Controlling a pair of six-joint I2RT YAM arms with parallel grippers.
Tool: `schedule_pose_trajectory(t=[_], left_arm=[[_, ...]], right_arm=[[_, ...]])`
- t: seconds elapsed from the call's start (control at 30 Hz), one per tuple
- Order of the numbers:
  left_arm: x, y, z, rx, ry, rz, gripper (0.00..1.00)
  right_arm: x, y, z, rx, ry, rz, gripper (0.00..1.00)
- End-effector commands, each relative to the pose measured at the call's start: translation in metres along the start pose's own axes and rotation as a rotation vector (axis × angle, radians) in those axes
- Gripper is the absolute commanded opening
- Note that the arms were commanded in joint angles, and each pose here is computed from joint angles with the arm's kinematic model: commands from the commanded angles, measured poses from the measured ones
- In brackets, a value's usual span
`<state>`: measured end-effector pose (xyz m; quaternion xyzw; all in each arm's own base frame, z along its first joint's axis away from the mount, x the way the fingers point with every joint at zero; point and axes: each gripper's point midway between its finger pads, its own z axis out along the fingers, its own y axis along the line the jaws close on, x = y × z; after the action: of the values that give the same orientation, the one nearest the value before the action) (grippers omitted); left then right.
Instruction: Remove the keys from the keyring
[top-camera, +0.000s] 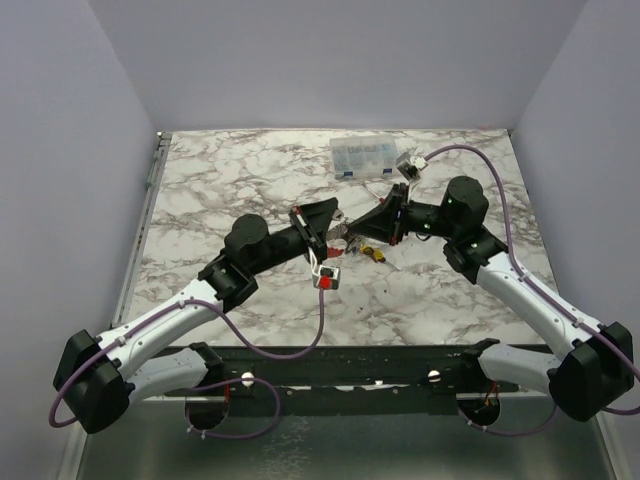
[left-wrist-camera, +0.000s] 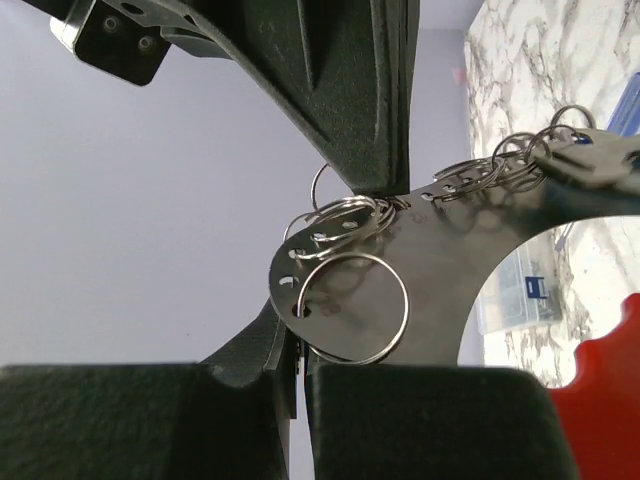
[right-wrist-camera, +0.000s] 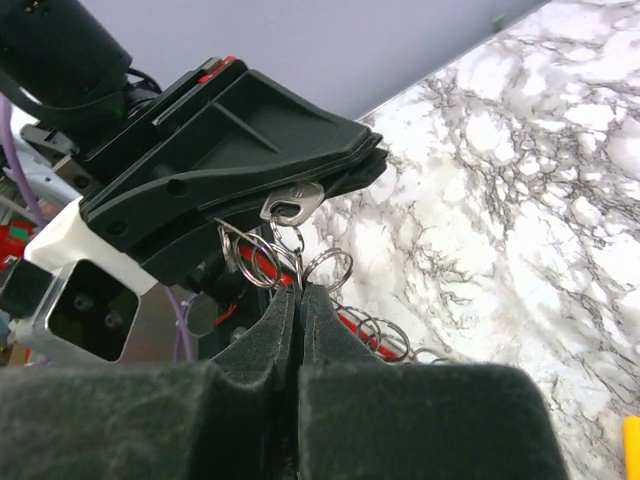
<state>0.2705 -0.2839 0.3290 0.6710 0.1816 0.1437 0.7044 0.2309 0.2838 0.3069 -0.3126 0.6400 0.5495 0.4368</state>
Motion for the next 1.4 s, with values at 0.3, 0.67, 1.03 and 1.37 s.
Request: schedule_pose_trajectory(t=[0.3, 0.67, 1.03, 1.37], left_arm=[[-0.053, -0.018, -0.001, 0.074, -0.120, -0.071, 0.00], [-0.008, 0.025, 0.014, -0.065, 0.060, -0.019, 0.00], [-0.011, 0.026, 0.014, -0.032, 0.035, 0.036, 0.00], [-0.012, 0.017, 0.014, -0.010, 0.029, 0.051, 0.00]], right_arm=[[-0.034, -0.020, 0.000, 0.135, -0.172, -0.080, 0.01], [0.010, -0.011, -0.016, 0.084, -0.021, -0.283, 0.17], [0.015, -0.024, -0.032, 0.191, 0.136, -0.343, 0.69], [-0.005, 0.003, -0.032, 0.112, 0.114, -0.310, 0.61]])
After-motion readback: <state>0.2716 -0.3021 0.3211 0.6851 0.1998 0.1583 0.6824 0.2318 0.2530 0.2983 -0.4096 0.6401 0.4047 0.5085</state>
